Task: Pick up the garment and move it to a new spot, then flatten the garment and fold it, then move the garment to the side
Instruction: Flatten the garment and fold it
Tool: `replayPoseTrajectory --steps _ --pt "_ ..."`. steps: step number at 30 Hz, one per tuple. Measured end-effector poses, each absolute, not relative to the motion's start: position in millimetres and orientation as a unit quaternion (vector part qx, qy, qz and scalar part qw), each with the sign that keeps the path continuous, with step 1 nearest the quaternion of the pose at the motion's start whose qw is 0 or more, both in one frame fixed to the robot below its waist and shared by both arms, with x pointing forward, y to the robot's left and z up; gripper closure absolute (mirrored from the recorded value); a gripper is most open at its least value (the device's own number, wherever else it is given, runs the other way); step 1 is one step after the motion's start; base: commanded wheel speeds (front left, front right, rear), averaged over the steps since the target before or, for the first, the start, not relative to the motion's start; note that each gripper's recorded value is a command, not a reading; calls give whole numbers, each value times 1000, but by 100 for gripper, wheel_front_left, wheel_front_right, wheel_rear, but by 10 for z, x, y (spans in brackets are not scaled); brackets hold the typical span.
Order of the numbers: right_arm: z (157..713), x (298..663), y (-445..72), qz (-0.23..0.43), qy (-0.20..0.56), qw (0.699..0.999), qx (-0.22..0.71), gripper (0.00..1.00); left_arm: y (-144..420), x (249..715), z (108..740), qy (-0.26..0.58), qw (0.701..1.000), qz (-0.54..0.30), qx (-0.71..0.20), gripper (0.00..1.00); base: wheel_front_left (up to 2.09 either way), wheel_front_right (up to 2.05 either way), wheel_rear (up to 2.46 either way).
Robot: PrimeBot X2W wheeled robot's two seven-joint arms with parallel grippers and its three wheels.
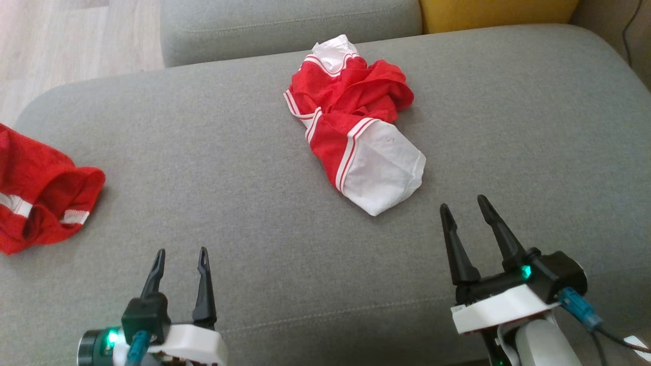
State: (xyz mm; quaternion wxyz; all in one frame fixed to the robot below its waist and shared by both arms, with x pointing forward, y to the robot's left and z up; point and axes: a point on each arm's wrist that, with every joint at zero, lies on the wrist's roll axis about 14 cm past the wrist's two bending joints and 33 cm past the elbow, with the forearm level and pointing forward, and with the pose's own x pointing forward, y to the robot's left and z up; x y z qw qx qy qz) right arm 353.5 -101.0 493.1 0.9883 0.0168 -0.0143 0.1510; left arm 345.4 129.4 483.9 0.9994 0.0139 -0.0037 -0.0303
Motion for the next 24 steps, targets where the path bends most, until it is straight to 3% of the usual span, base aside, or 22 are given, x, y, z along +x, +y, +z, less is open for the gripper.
replayPoseTrajectory --steps 15,24 --pt "4844 3543 -1075 140 -1 990 22 0 1249 3571 4780 6 999 -41 5 0 0 0 0" --pt "4702 3620 -1183 123 21 992 23 0 730 4215 5085 -43 991 -130 -1 0 0 0 0"
